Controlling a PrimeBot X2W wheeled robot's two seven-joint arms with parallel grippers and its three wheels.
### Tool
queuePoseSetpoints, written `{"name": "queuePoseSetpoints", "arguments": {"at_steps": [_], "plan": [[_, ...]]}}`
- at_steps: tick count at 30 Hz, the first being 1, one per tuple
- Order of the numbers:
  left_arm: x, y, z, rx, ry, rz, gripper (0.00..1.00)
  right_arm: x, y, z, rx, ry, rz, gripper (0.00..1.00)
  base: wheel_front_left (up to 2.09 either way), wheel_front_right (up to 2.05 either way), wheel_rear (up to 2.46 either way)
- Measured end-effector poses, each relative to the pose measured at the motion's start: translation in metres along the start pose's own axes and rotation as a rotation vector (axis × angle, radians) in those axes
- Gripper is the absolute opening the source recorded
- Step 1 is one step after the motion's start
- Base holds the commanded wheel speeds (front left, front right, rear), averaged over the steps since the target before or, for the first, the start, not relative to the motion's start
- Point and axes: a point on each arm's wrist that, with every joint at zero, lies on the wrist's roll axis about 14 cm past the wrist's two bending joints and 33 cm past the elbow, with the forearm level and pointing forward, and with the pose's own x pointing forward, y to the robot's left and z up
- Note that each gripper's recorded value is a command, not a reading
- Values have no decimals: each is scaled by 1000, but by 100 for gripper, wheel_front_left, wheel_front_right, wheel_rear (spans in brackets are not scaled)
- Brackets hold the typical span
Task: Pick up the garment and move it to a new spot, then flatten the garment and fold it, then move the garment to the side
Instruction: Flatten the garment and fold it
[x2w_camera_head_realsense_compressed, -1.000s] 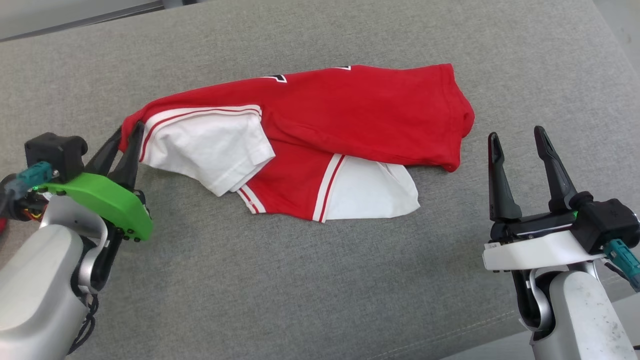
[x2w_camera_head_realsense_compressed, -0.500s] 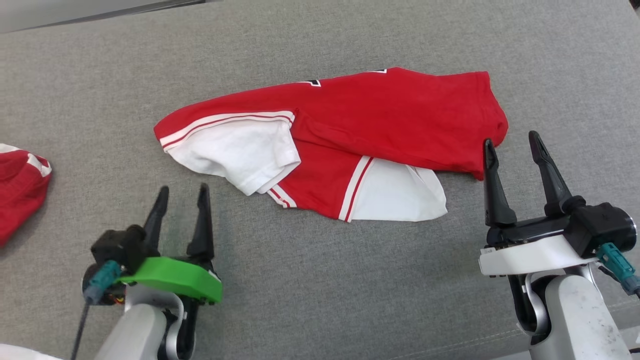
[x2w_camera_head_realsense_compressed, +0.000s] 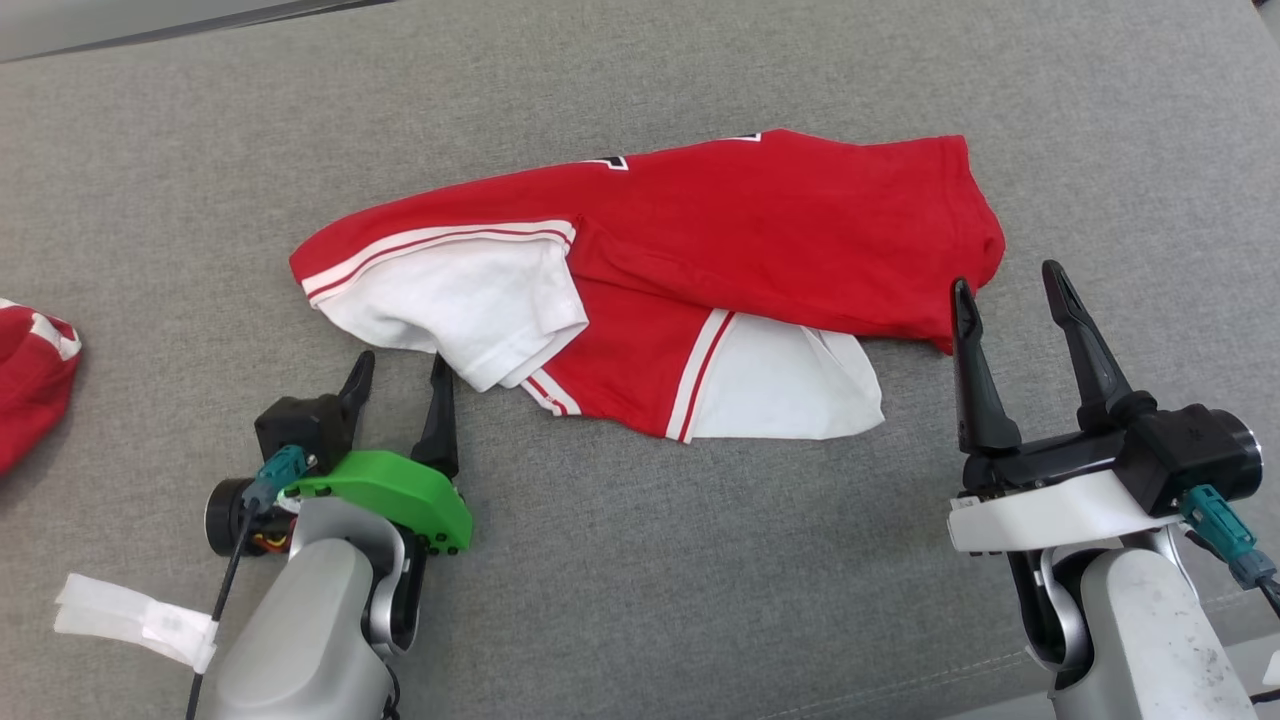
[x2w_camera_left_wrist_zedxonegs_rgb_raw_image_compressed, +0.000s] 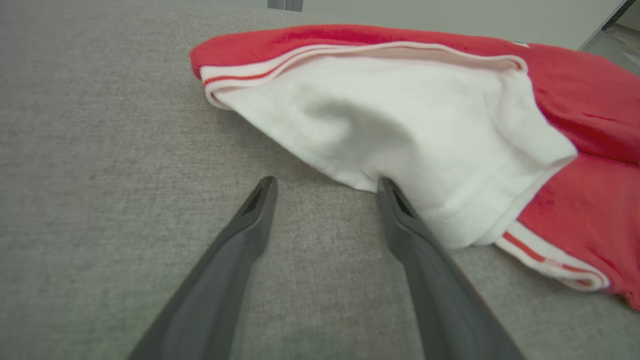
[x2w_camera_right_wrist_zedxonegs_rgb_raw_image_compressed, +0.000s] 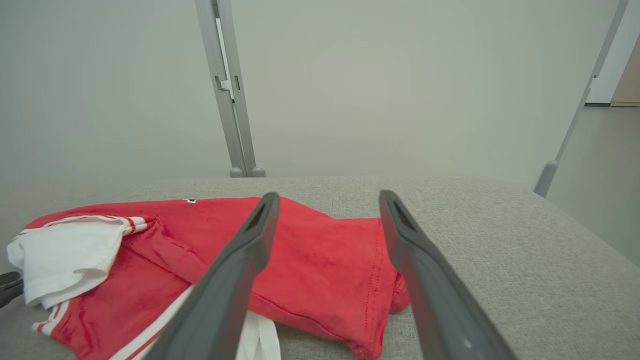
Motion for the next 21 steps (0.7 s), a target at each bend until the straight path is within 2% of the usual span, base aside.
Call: {"name": "queuePoseSetpoints", "arguments": {"at_steps": [3,4,5,12,21], "plan": [[10,-8,6,-10,-14,-38,100,-1,-4,-2,-5,7,-10,100,0,0,0],[12,-11,8,-7,-21,-51,31,-1,-5,-2,-6,8,-13,100,0,0,0],[14,-14,11,-7,-31,-67,0,-2,-6,-3,-8,11,-17,100,0,0,0],[12,-22,30,26,-99,-127,0,-2,-10,-4,-9,13,-29,100,0,0,0],[-21,-11,38,70,-145,-123,0,1,6,-1,15,1,14,100,0,0,0]]}}
